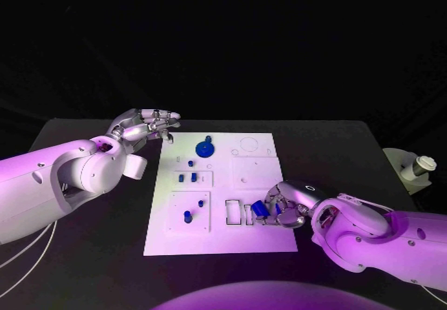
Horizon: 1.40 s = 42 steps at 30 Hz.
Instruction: Assemble the parts on the task board
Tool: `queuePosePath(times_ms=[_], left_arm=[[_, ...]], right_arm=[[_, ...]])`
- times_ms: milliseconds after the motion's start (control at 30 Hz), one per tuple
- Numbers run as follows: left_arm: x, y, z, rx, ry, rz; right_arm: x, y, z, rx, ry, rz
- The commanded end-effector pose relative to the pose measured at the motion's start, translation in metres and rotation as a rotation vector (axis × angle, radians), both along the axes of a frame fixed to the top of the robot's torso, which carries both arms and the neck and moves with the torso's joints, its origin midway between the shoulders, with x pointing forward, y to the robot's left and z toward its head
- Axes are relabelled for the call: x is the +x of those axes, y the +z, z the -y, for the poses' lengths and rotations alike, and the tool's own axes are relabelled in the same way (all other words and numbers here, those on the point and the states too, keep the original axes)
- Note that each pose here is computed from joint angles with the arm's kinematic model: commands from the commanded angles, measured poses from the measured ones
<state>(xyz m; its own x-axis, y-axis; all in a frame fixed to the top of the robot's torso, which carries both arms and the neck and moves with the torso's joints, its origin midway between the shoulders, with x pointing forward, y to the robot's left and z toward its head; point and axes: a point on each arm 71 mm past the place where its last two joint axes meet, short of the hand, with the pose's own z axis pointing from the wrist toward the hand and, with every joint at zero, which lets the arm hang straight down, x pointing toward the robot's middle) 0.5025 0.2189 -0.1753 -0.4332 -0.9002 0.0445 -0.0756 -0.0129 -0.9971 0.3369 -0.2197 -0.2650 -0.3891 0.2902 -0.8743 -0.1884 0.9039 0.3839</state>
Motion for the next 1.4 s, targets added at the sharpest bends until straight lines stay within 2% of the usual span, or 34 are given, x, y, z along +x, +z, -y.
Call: queuePosePath(times_ms=[33,333,500,700,800,1033,1400], left_arm=[[-0.001,0.001,0.002,-0.013,-0.019,0.0],[-0.0011,0.0009,0.002,-0.013,-0.02,-0.001],[-0.0011,0.0009,0.001,-0.012,-0.018,-0.001],[-0.001,0.0007,0.001,-0.012,-0.016,-0.001],[-0.001,0.0006,0.002,-0.012,-0.019,-0.002],[-0.0012,0.0001,0.002,-0.013,-0.022,-0.004],[-0.0018,0.0,0.003,-0.014,-0.028,-0.005]], right_arm=[[-0.001,-0.004,-0.001,-0.047,0.005,0.001],[0.001,-0.004,-0.004,-0.03,-0.012,0.021],[-0.001,0.003,-0.001,0.029,-0.05,0.061],[0.0,0.018,-0.001,0.117,-0.095,0.075],[0.0,0.022,-0.004,0.16,-0.106,0.061],[0.0,0.024,-0.013,0.207,-0.107,0.019],[0.001,0.01,-0.04,0.209,-0.045,-0.111]])
